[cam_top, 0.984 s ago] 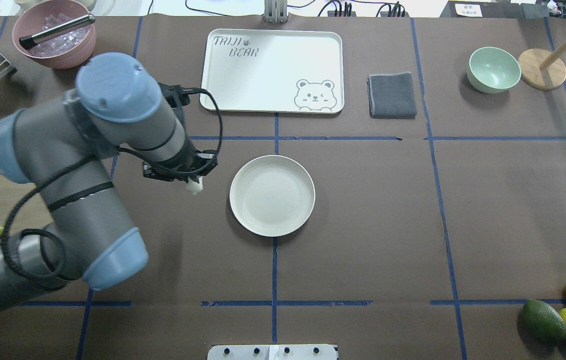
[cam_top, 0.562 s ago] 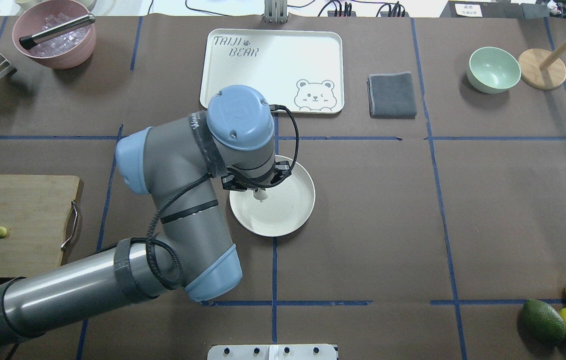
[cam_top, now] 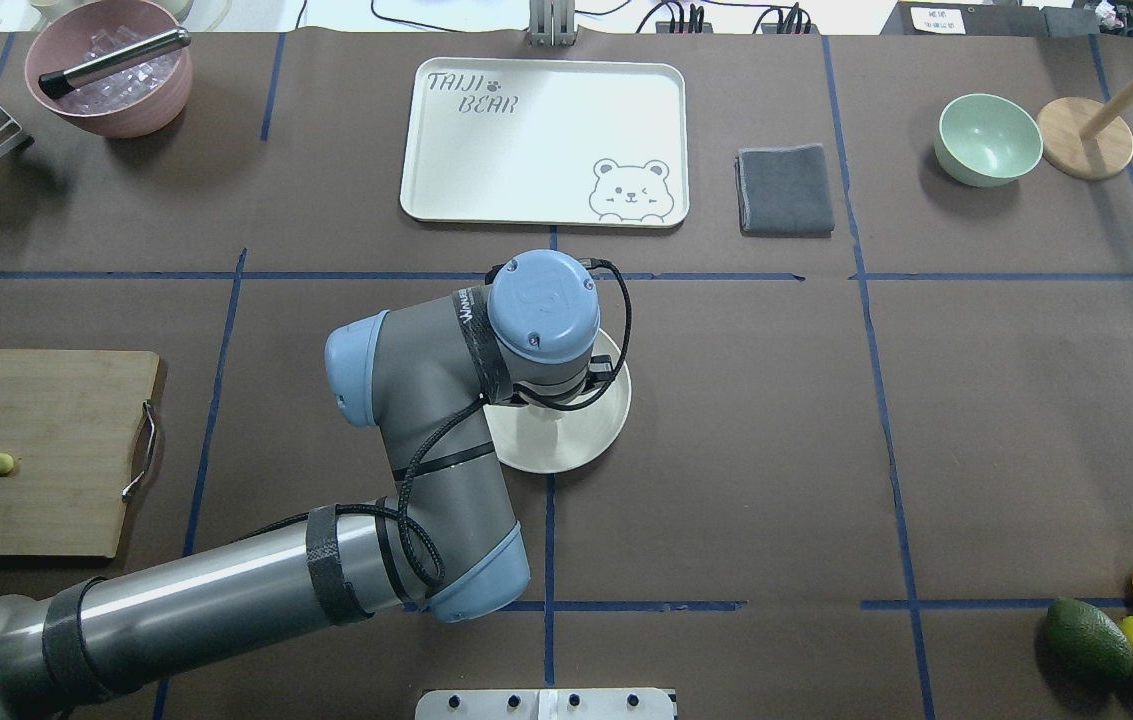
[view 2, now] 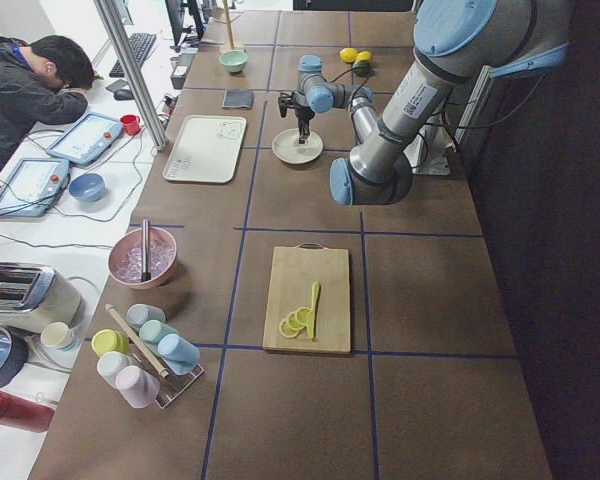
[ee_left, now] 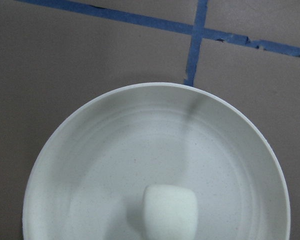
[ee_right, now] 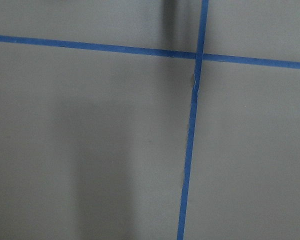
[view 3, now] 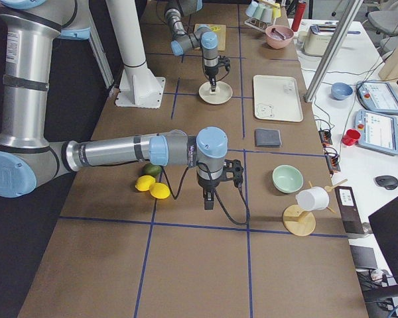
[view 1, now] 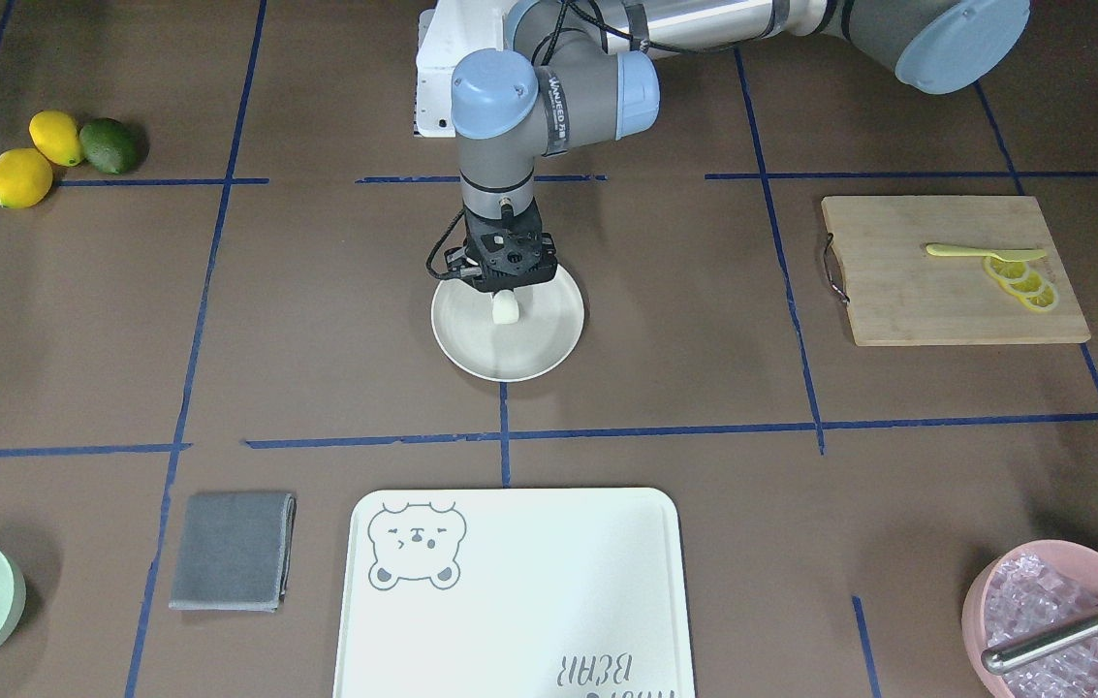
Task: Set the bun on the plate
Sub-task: 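Lift the bun with the left gripper and carry it over the white plate, then lower the bun onto the plate and open the left gripper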
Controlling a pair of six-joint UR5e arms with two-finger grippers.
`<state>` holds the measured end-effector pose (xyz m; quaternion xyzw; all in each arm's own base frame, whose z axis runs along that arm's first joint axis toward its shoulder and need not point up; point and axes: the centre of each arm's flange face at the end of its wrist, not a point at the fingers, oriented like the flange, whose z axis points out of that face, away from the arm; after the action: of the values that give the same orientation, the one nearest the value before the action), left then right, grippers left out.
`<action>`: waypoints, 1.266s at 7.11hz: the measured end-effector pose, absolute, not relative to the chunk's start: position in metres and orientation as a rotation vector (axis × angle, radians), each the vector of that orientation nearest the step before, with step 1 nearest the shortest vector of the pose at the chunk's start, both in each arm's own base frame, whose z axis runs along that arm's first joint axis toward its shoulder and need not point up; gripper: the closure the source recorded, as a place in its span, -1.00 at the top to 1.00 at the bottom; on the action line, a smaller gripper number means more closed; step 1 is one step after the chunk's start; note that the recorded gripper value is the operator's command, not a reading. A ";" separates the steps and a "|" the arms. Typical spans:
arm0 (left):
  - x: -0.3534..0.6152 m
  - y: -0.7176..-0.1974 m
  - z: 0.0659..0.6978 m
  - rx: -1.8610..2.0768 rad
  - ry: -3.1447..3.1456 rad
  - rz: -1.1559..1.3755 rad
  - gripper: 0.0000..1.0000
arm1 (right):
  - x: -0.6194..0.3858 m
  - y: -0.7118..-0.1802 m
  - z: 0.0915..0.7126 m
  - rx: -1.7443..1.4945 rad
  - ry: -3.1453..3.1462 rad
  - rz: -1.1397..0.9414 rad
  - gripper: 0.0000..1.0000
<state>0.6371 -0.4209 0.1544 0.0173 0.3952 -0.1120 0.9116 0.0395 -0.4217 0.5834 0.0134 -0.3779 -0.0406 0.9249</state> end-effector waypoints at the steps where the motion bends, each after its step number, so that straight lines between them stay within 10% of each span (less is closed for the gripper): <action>1: 0.639 -0.421 0.156 0.037 0.816 -0.229 0.21 | 0.040 -0.422 0.583 0.028 -0.775 -0.083 1.00; 4: 0.641 -0.421 0.161 0.036 0.812 -0.229 0.91 | 0.039 -0.423 0.583 0.028 -0.775 -0.084 1.00; 9: 0.592 -0.445 0.149 0.087 0.823 -0.183 1.00 | 0.039 -0.425 0.590 0.018 -0.777 -0.082 1.00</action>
<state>0.5917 -0.4453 0.1494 0.0420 0.3994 -0.0886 0.9115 0.0392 -0.4255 0.5896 0.0090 -0.3788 -0.0401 0.9246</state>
